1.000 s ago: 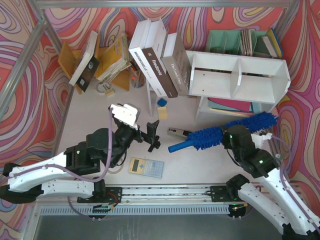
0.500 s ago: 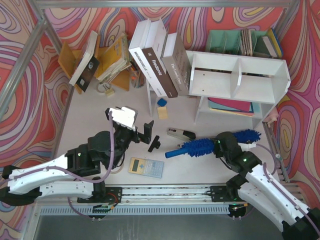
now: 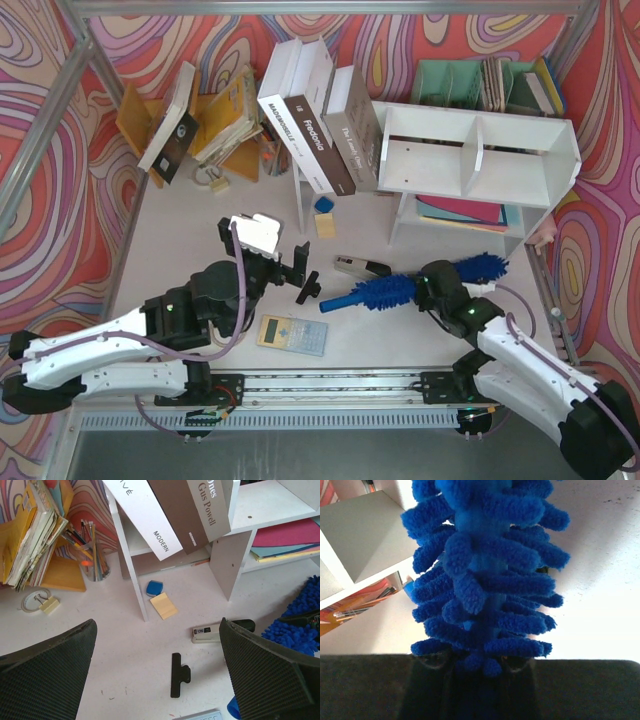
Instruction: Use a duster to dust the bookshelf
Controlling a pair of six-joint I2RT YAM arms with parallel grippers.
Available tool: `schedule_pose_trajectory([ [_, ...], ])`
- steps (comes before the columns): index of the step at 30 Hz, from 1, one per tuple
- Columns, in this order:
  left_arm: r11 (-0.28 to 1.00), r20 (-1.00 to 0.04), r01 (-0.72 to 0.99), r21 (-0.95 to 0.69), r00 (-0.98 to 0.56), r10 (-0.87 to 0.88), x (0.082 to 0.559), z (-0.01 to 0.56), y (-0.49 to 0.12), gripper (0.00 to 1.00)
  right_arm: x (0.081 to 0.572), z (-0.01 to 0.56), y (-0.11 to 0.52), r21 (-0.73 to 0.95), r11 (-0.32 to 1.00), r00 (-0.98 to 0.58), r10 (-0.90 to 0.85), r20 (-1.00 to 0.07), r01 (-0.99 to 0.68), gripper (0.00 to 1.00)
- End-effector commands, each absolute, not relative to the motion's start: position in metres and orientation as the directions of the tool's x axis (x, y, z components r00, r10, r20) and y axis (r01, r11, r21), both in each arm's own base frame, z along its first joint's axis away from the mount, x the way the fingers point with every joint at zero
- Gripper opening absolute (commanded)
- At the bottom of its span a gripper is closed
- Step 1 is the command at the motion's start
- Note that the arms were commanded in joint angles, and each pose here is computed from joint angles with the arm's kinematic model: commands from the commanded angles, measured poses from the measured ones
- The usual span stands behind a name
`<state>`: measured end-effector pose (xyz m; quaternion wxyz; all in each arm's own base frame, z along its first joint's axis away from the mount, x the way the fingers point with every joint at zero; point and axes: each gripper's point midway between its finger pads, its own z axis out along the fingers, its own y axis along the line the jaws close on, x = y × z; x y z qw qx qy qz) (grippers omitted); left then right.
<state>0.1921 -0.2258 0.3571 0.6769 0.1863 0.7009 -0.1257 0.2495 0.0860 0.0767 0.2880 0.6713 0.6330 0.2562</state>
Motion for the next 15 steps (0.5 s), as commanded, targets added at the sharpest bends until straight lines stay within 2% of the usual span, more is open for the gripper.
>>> schedule_pose_trajectory([
  [1,0.918,-0.997,0.394,0.052,-0.032,0.07,0.197,0.351,-0.22,0.98,0.257,0.079,0.094,0.731,-0.075,0.075,0.997,0.033,0.678,0.3],
  [15,0.967,-0.996,0.256,0.006,-0.087,0.029,0.215,0.334,-0.214,0.99,0.245,0.081,0.082,0.731,-0.031,0.074,0.997,-0.027,0.681,0.74],
])
